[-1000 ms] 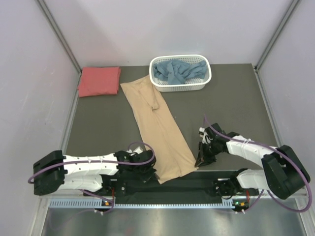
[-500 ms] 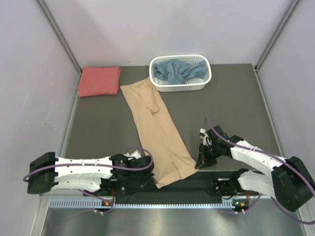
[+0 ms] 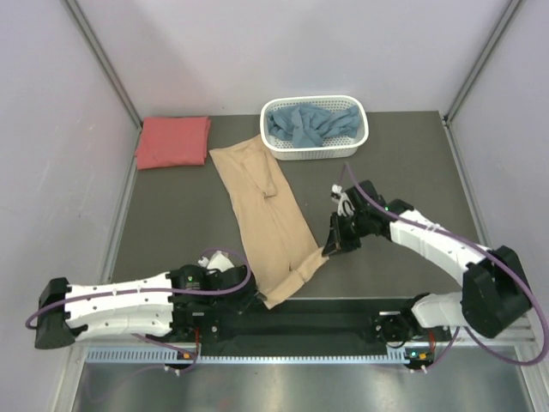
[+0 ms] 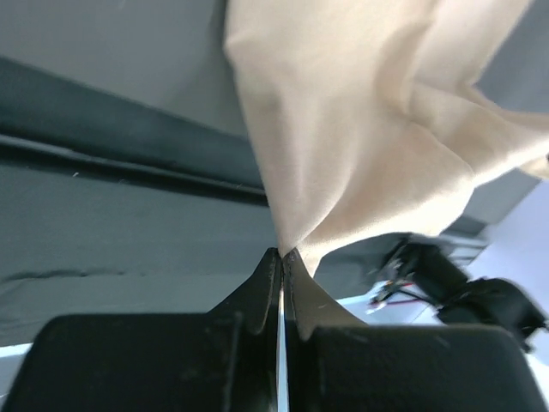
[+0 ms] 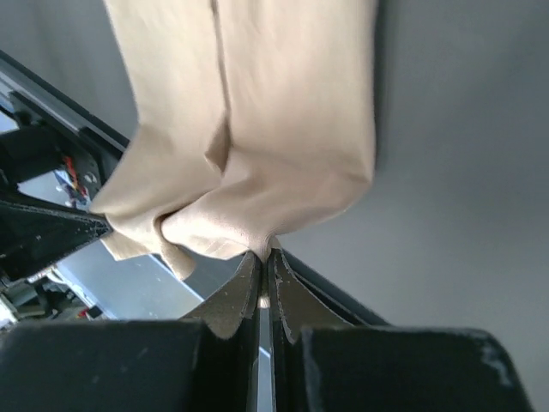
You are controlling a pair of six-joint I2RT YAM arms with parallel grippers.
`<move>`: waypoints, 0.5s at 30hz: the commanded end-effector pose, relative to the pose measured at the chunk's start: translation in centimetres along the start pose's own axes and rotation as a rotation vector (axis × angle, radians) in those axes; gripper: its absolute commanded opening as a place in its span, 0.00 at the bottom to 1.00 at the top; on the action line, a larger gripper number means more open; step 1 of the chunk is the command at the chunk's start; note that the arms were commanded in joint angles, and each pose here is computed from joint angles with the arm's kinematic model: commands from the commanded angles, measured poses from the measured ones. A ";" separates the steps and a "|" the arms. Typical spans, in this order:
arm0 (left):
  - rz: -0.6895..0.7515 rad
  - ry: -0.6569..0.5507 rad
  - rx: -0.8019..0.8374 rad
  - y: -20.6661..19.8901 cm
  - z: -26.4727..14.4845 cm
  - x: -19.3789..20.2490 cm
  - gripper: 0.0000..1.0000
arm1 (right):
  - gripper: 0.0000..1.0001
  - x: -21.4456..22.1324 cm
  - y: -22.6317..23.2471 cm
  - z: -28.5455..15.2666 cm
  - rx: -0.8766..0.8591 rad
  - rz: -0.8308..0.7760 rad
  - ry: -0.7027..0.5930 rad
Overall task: Fold and stack the t-shirts
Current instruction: Fold the tshirt
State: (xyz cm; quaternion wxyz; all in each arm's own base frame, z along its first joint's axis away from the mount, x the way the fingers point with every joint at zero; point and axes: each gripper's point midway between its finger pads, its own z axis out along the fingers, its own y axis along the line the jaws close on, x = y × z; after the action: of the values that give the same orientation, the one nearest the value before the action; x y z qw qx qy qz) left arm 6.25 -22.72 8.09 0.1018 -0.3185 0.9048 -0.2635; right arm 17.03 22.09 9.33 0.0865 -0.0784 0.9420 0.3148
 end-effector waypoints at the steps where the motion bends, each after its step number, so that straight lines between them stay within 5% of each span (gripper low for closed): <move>1: -0.045 -0.116 0.009 -1.2 -1.0 -2.9 0.00 | 0.00 -2.8 2.2 -0.1 -0.025 -0.093 -0.008; 8: 0.078 -0.200 -0.032 -5.6 -1.2 -7.7 0.00 | 0.00 -7.6 4.0 1.1 -0.031 -0.148 -0.001; 15: 0.051 -0.270 -0.039 -6.1 -0.5 -15.6 0.00 | 0.00 -11.8 4.6 3.0 -0.025 -0.186 -0.013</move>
State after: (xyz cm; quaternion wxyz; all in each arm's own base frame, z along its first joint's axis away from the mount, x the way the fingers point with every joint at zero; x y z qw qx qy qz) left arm 19.44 -17.70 11.48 0.2065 -0.3771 0.8819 -0.1936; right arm 26.06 27.34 11.06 0.0984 -0.1369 0.9357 0.3100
